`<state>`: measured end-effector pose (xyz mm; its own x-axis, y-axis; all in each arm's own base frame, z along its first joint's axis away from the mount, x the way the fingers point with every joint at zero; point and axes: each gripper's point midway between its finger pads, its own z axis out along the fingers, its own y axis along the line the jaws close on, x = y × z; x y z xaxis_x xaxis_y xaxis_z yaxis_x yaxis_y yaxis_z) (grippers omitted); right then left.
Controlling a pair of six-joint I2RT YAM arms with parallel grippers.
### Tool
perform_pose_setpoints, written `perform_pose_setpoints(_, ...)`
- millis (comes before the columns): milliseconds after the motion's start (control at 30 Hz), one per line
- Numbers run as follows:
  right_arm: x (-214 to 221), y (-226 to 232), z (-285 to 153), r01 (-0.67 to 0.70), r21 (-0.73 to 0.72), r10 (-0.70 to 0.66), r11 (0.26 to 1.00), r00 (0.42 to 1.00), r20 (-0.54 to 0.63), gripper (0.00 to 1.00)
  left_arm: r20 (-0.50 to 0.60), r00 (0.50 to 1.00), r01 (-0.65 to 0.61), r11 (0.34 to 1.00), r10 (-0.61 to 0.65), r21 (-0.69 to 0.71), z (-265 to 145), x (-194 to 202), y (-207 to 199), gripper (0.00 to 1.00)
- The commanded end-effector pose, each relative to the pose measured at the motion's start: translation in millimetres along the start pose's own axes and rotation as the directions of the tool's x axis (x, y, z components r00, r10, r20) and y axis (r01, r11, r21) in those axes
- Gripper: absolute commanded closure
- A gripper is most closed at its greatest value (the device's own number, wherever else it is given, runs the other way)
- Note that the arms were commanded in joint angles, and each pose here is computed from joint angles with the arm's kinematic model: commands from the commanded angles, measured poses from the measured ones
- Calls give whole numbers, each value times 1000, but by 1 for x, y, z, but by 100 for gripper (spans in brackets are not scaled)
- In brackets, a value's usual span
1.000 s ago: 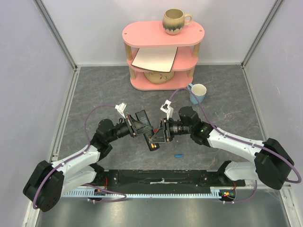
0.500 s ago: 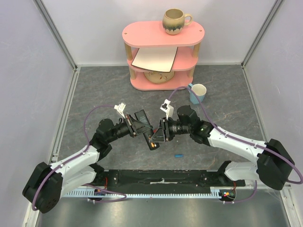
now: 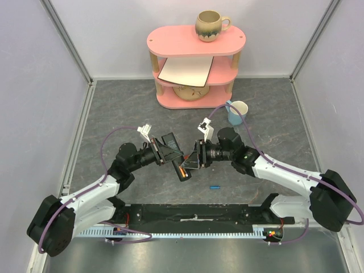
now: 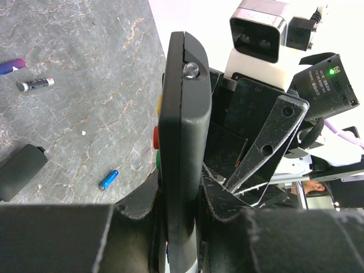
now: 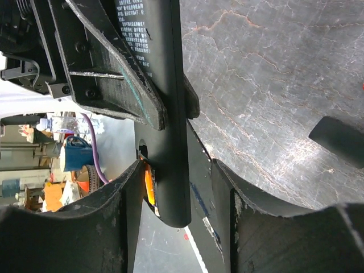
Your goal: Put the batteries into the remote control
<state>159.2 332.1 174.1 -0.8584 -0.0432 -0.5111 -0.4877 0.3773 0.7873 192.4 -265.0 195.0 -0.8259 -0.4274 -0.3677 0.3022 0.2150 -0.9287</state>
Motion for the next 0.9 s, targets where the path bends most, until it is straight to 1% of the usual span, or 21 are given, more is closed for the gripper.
perform_pose_setpoints(0, -15, -4, -6, 17, 24, -19, 1000, 997, 75, 43, 14, 999, -38, 997, 37, 66, 0, -6, -22, 98)
perform_pose_setpoints(267, -8, -8, -6, 21, 21, -22, 1000, 999, 47, 46, 17, 999, -38, 997, 37, 68, 0, -7, -23, 98)
perform_pose_setpoints(333, -7, -4, -6, 13, 0, -13, 1000, 999, 43, 44, 15, 999, -37, 997, 37, 64, 1, -7, -22, 98)
perform_pose_setpoints(433, -14, 8, -9, 2, -47, 2, 999, 996, 90, 40, 13, 999, -38, 998, 37, 59, 2, -6, -20, 98)
perform_pose_setpoints(600, -19, 20, -12, 9, -99, 3, 995, 993, 115, 38, 14, 999, -38, 998, 37, 58, 2, -7, -20, 98)
perform_pose_setpoints(767, -14, 23, -12, 15, -123, -4, 992, 996, 87, 37, 15, 999, -37, 998, 36, 53, 2, -7, -18, 98)
perform_pose_setpoints(867, -8, 17, -10, 12, -104, -6, 994, 998, 59, 37, 20, 999, -37, 998, 36, 59, 3, -8, -20, 98)
